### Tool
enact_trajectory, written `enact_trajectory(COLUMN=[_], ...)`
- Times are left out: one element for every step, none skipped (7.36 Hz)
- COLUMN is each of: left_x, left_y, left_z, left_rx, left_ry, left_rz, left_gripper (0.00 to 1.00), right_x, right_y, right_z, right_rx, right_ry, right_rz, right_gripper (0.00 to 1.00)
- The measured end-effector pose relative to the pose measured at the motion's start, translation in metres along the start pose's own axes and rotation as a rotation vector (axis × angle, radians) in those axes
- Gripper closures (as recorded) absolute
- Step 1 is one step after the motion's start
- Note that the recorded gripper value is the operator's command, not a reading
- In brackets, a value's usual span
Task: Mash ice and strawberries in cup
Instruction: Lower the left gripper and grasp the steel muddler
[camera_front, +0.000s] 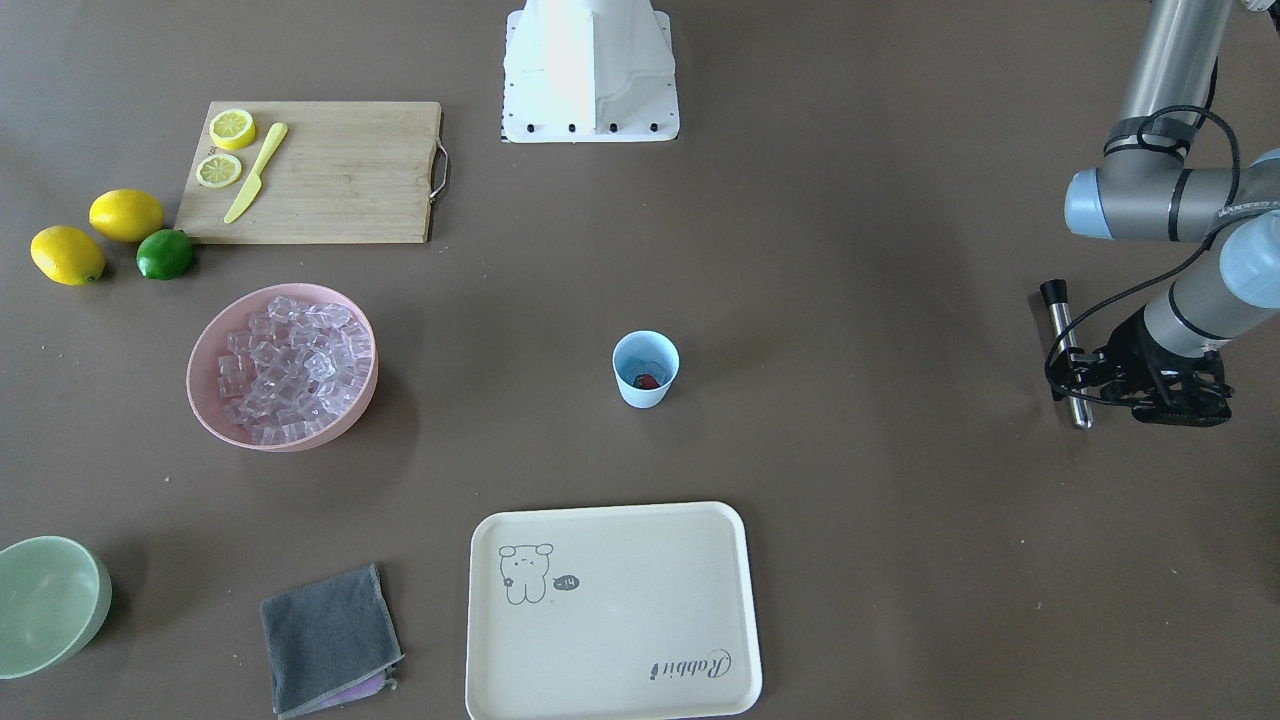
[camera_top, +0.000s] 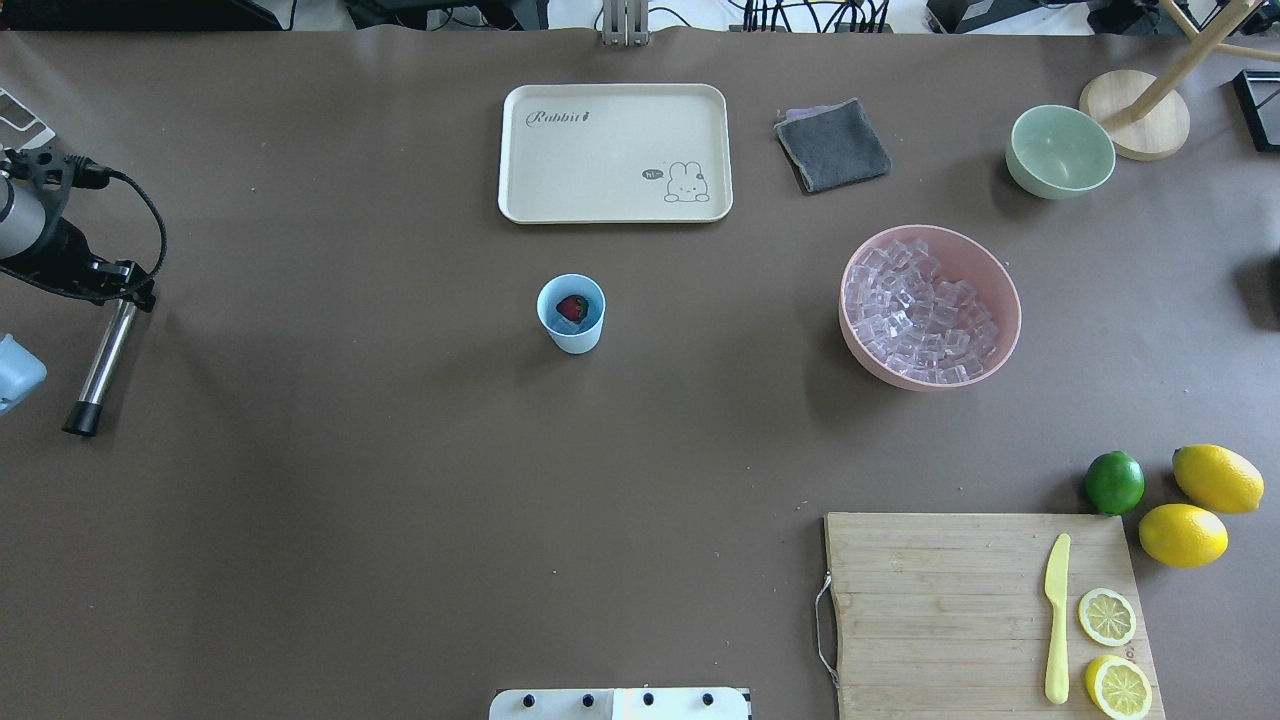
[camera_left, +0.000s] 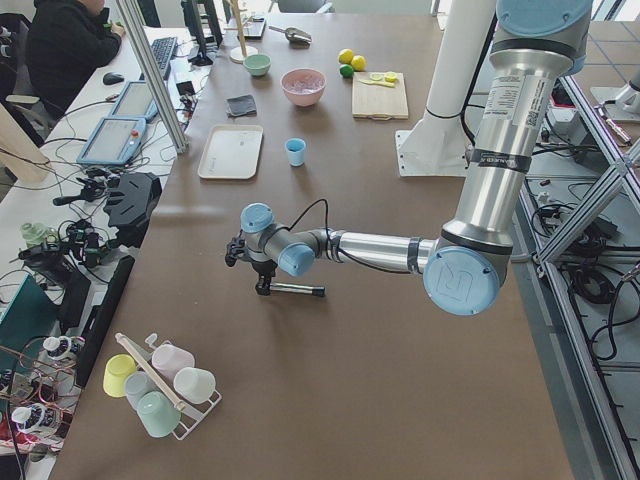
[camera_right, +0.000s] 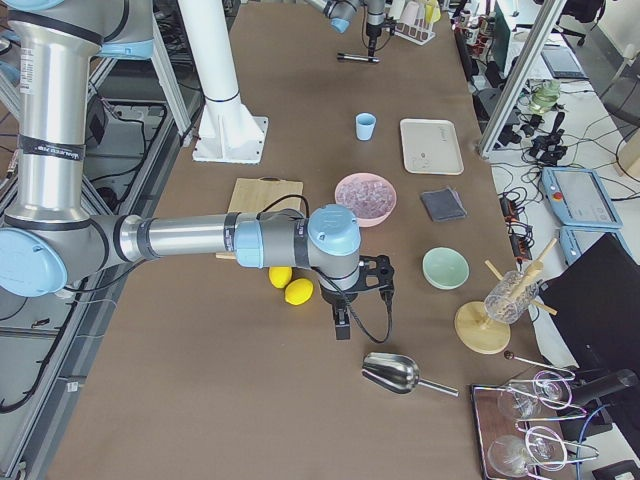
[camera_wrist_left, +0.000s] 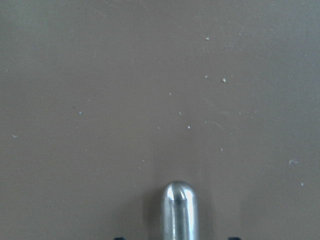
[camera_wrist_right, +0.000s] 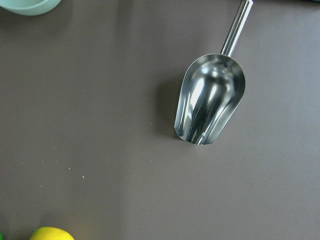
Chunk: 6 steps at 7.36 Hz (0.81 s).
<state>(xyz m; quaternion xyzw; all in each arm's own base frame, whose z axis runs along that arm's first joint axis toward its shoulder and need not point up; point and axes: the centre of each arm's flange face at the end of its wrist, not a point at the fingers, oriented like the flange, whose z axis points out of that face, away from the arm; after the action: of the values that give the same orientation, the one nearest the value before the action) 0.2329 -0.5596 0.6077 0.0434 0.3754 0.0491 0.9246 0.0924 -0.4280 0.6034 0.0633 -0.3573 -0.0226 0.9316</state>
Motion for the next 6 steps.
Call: enact_trajectory(left_x=[-0.0001, -0.0014, -0.0024, -0.0019, -0.0008, 0.0002], left_y=[0.0005, 0.0012, 0.0021, 0.0027, 0.0033, 0.0039], left_z=[0.0007, 0.0019, 0.0028, 0.0035, 0.0043, 0.0053], left_rx=[0.003, 0.007, 0.008, 0.008, 0.007, 0.005], left_ry=[0.004, 0.004, 0.003, 0.003, 0.004, 0.004], left_rz=[0.004, 0.009, 0.009, 0.007, 0.007, 0.008], left_gripper=[0.53, 0.54, 0.55, 0.54, 0.54, 0.54], right_x=[0.0001, 0.0001, 0.0, -0.0002, -0.0002, 0.0], right_y=[0.0004, 0.0005, 0.0005, 0.0, -0.0002, 0.0], right_z=[0.0002, 0.0002, 0.0, -0.0004, -0.0004, -0.0001], right_rx=[0.0, 0.0, 0.0, 0.001, 0.001, 0.0], right_ry=[0.0, 0.0, 0.001, 0.001, 0.001, 0.001], right_rz=[0.0, -0.001, -0.001, -0.003, -0.002, -0.001], right_gripper=[0.0, 0.0, 0.0, 0.0, 0.0, 0.0])
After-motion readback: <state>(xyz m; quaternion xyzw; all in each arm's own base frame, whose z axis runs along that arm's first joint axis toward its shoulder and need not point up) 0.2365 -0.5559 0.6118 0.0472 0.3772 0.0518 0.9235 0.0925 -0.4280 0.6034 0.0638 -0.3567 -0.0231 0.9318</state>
